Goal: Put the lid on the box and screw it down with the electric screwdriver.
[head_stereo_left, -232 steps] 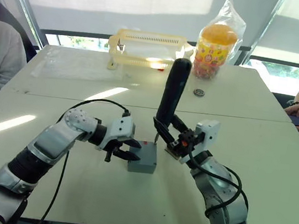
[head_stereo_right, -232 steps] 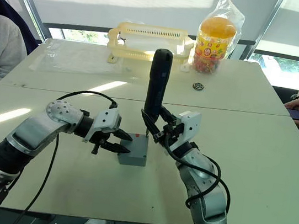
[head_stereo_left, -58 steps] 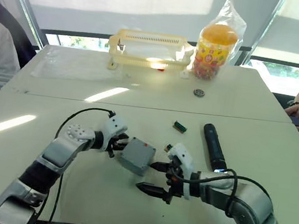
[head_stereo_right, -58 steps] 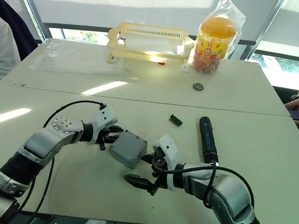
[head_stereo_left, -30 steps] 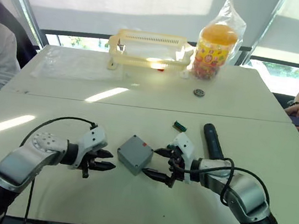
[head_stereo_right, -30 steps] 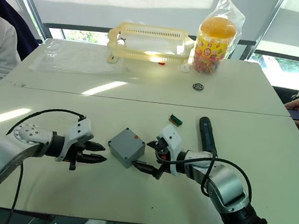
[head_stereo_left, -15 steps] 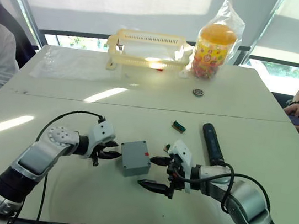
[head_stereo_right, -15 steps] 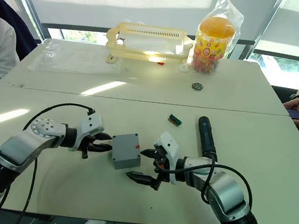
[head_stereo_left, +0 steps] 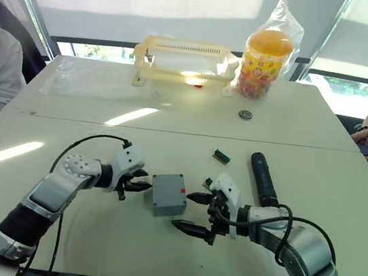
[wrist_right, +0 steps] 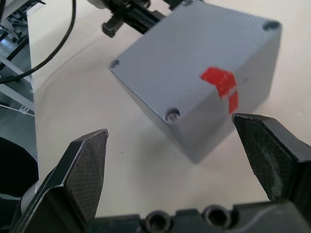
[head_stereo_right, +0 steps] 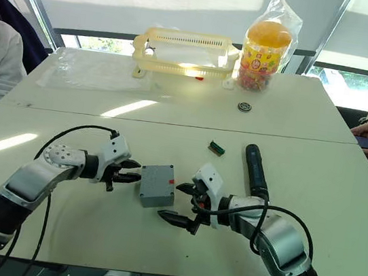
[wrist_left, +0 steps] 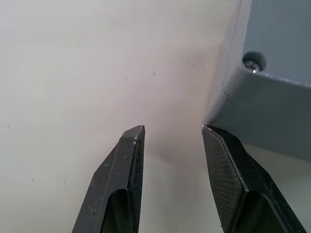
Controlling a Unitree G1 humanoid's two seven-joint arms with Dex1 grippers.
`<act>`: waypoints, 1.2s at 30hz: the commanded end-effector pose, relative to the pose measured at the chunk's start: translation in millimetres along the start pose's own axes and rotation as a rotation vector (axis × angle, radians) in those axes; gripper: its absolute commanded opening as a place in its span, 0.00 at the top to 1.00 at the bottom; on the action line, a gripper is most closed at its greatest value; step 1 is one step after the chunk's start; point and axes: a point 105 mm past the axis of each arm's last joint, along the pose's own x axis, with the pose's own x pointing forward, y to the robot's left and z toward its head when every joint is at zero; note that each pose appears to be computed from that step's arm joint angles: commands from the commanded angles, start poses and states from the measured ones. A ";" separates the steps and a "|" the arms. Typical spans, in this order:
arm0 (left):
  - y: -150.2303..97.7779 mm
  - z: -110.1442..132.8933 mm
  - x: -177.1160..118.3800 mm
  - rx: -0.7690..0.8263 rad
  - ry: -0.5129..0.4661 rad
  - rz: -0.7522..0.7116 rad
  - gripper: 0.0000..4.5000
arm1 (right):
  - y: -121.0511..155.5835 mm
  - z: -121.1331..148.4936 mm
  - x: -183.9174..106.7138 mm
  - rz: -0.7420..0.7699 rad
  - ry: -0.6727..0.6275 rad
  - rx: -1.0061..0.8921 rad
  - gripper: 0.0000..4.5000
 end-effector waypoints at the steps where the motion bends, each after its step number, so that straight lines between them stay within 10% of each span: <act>1: 5.8 12.1 -4.6 0.052 -0.033 0.032 0.58 | 5.1 13.9 -12.0 0.001 -0.027 -0.055 0.01; 11: 12.6 38.9 -48.4 -0.013 -0.103 0.027 0.58 | -67.9 90.6 -82.9 -0.166 -0.237 -0.060 0.01; 17: -10.9 48.8 -70.0 0.053 -0.038 -0.094 0.58 | -140.4 67.3 -60.5 -0.373 -0.171 -0.103 0.01; 25: -22.2 67.8 -78.2 0.076 -0.051 -0.113 0.58 | -170.0 46.0 -31.1 -0.390 -0.128 -0.141 0.77; 36: -29.8 58.2 -73.4 0.039 -0.028 -0.112 0.58 | -179.1 48.1 -22.8 -0.410 -0.136 -0.179 0.77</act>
